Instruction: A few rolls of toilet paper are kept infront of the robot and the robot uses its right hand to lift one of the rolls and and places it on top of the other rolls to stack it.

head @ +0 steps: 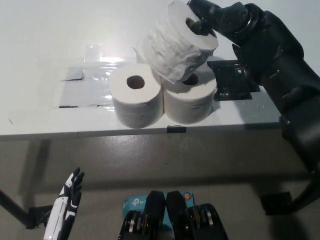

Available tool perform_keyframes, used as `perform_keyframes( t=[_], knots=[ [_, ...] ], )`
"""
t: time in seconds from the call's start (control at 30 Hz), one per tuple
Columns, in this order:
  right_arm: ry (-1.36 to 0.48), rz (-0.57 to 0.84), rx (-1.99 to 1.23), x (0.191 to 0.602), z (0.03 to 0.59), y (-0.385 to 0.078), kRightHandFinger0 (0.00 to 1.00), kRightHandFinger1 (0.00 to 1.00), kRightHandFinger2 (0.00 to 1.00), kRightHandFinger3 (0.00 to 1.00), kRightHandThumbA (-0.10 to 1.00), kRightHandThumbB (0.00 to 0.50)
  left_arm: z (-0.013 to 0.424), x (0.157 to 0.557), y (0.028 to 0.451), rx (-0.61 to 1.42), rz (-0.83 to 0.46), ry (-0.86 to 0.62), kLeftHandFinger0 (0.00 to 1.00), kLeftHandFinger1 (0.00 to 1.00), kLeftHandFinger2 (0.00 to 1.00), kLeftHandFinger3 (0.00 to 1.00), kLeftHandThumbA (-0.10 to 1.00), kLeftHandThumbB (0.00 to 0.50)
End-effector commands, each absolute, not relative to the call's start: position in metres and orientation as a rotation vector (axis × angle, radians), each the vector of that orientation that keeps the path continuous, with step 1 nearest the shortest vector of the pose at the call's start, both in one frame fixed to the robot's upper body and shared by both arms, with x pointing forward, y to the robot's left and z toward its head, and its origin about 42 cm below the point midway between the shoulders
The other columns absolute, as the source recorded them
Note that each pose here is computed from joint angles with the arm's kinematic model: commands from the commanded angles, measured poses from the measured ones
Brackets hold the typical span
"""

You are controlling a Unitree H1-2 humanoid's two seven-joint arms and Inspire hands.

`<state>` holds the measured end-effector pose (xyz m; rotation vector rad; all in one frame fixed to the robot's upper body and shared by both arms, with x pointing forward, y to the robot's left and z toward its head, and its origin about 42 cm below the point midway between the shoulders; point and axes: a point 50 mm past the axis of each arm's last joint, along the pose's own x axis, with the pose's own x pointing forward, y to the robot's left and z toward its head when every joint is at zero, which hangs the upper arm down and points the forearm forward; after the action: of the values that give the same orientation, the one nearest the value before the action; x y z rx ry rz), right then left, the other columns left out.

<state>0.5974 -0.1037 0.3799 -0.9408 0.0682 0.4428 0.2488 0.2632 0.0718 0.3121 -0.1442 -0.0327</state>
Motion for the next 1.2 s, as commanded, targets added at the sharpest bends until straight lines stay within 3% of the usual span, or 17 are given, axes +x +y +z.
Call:
perform_keyframes(
  t=[0.0,0.1,0.17,0.2,0.23,0.3,0.37,0.4,0.43,0.47,0.5,0.53,0.57,0.6,0.63,0.83,1.17],
  knots=[
    [-0.125,0.385,-1.053,0.599,0.447,-0.094,0.0,0.16,0.43,0.39,0.73,0.069,0.084,0.25,0.265,0.336,-0.035,-0.201,1.0,1.0,1.0,1.0,1.0,0.274],
    [-0.133,0.381,-1.072,0.598,0.448,-0.093,0.0,0.11,0.35,0.27,0.73,0.082,0.084,0.249,0.265,0.339,-0.039,-0.198,1.0,1.0,1.0,1.0,1.0,0.261],
    [-0.138,0.376,-1.096,0.598,0.447,-0.092,0.0,0.09,0.34,0.3,0.73,0.091,0.084,0.249,0.264,0.341,-0.04,-0.2,1.0,1.0,1.0,1.0,1.0,0.248],
    [-0.14,0.37,-1.13,0.598,0.447,-0.091,0.0,0.1,0.36,0.38,0.72,0.095,0.084,0.249,0.265,0.349,-0.04,-0.205,1.0,1.0,1.0,1.0,1.0,0.237],
    [-0.142,0.368,-1.143,0.598,0.447,-0.09,0.0,0.09,0.36,0.39,0.69,0.096,0.084,0.249,0.265,0.352,-0.04,-0.206,1.0,1.0,1.0,1.0,1.0,0.235],
    [-0.131,0.368,-1.219,0.598,0.445,-0.089,0.01,0.15,0.42,0.4,0.69,0.109,0.085,0.249,0.265,0.357,-0.041,-0.204,1.0,1.0,1.0,1.0,1.0,0.229],
    [-0.126,0.364,-1.254,0.598,0.448,-0.087,0.03,0.18,0.43,0.36,0.73,0.133,0.087,0.251,0.265,0.357,-0.035,-0.207,1.0,1.0,1.0,1.0,1.0,0.235],
    [-0.111,0.368,-1.277,0.598,0.446,-0.087,0.1,0.18,0.36,0.31,0.74,0.213,0.086,0.253,0.265,0.367,-0.037,-0.213,1.0,1.0,1.0,1.0,1.0,0.235],
    [-0.097,0.373,-1.269,0.598,0.446,-0.087,0.07,0.16,0.31,0.28,0.73,0.226,0.086,0.253,0.265,0.369,-0.038,-0.215,1.0,1.0,1.0,1.0,1.0,0.235],
    [-0.079,0.386,-1.274,0.597,0.445,-0.087,0.17,0.25,0.38,0.34,0.78,0.291,0.086,0.253,0.266,0.37,-0.039,-0.215,1.0,1.0,1.0,1.0,1.0,0.232],
    [-0.038,0.41,-1.242,0.597,0.443,-0.086,0.41,0.54,0.71,0.76,0.8,0.356,0.086,0.252,0.265,0.372,-0.039,-0.216,1.0,1.0,1.0,1.0,1.0,0.226],
    [-0.021,0.422,-1.232,0.597,0.442,-0.085,0.5,0.68,0.91,1.0,0.79,0.408,0.086,0.252,0.265,0.372,-0.038,-0.214,1.0,1.0,1.0,1.0,1.0,0.232],
    [0.01,0.455,-1.215,0.596,0.442,-0.085,0.7,0.9,1.0,1.0,0.8,0.396,0.087,0.252,0.265,0.374,-0.038,-0.212,1.0,1.0,1.0,1.0,1.0,0.232],
    [0.019,0.469,-1.22,0.596,0.442,-0.084,0.81,0.97,1.0,1.0,0.8,0.397,0.087,0.252,0.265,0.376,-0.038,-0.21,1.0,1.0,1.0,1.0,1.0,0.232],
    [0.022,0.473,-1.269,0.595,0.444,-0.083,1.0,1.0,1.0,1.0,0.84,0.426,0.088,0.252,0.265,0.376,-0.039,-0.214,1.0,1.0,1.0,1.0,1.0,0.224],
    [0.019,0.476,-1.377,0.593,0.454,-0.076,1.0,1.0,1.0,1.0,0.83,0.496,0.088,0.256,0.266,0.363,-0.041,-0.22,1.0,1.0,1.0,1.0,1.0,0.234],
    [0.061,0.521,-1.271,0.59,0.475,-0.071,1.0,1.0,1.0,1.0,0.72,0.5,0.091,0.257,0.264,0.361,-0.059,-0.223,1.0,1.0,1.0,1.0,1.0,0.231]
  ],
)
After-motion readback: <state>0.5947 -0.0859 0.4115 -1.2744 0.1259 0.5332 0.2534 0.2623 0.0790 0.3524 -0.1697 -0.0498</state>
